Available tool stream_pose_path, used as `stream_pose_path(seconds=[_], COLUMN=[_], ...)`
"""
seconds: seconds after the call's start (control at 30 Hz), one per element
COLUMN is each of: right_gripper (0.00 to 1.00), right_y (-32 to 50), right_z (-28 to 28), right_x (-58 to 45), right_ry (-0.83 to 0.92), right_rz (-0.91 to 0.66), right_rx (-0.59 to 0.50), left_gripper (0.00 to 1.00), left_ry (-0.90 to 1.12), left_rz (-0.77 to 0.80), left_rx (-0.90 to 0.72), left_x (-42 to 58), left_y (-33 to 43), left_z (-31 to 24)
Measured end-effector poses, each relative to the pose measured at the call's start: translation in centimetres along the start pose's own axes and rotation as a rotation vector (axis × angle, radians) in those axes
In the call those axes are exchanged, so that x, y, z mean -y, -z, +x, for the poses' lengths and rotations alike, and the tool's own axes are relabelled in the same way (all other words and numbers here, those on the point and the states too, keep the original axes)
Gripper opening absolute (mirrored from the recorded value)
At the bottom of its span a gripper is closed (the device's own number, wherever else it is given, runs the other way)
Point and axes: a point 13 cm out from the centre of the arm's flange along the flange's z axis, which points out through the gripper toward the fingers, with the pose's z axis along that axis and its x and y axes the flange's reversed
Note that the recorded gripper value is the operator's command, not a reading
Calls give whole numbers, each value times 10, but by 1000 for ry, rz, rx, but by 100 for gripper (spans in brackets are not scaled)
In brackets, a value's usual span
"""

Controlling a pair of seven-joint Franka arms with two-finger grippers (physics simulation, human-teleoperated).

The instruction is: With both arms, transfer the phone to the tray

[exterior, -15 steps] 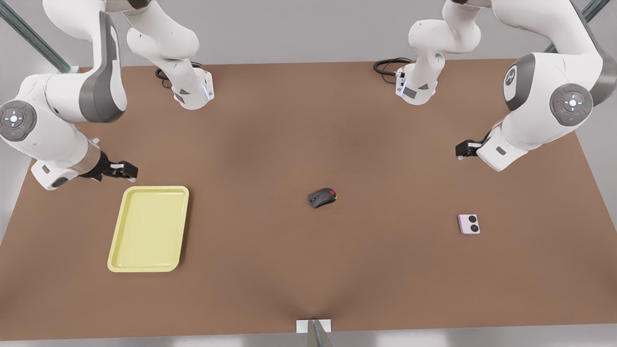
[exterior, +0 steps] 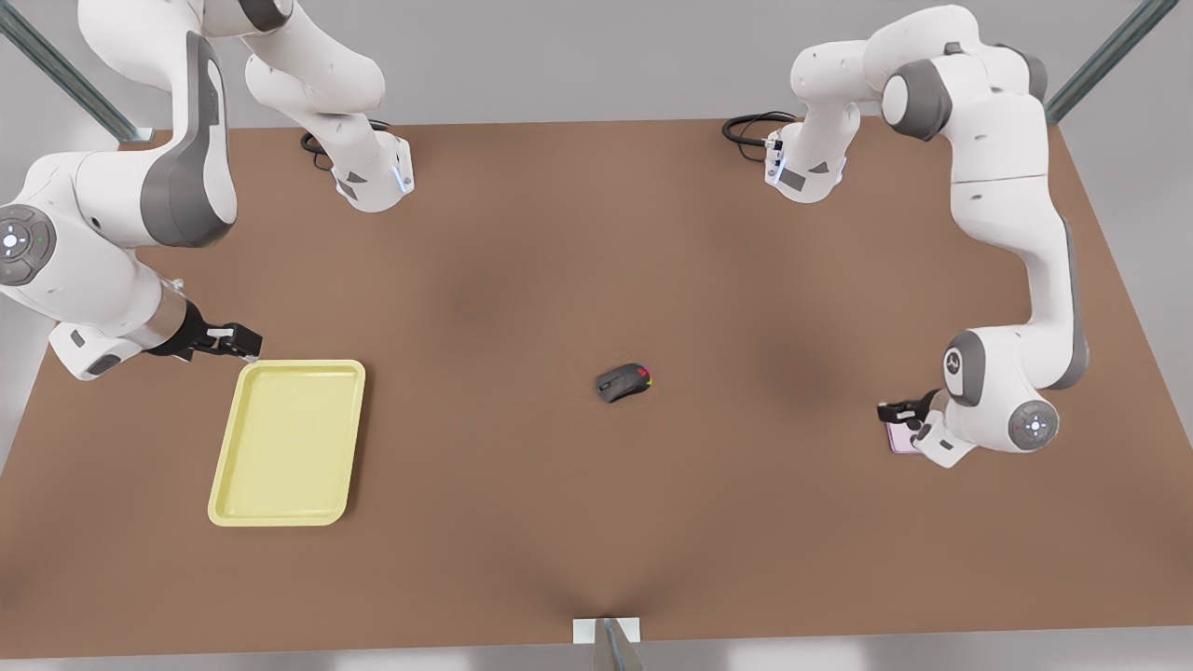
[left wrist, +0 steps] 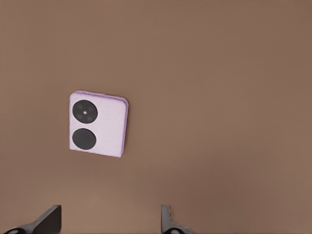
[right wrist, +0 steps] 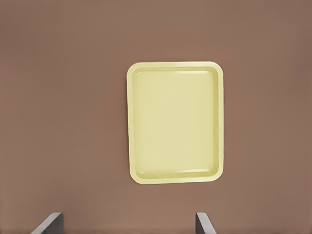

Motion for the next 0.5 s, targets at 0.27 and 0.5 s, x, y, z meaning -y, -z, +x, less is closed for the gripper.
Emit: stream_pose_path(seconds=[0.27, 0.5], right_gripper=[100, 100], right_y=[-2, -5], right_z=[0, -1], right_x=[0, 1], right_ry=[-6, -11], right_rz=[1, 1], right_rx=[-4, -9], left_gripper=[100, 100], left_ry=[32, -31], left_rz=[25, 21], left_rx=[110, 148], left_x=[-30, -30], left_y=[-48, -59], left_z=[-37, -48])
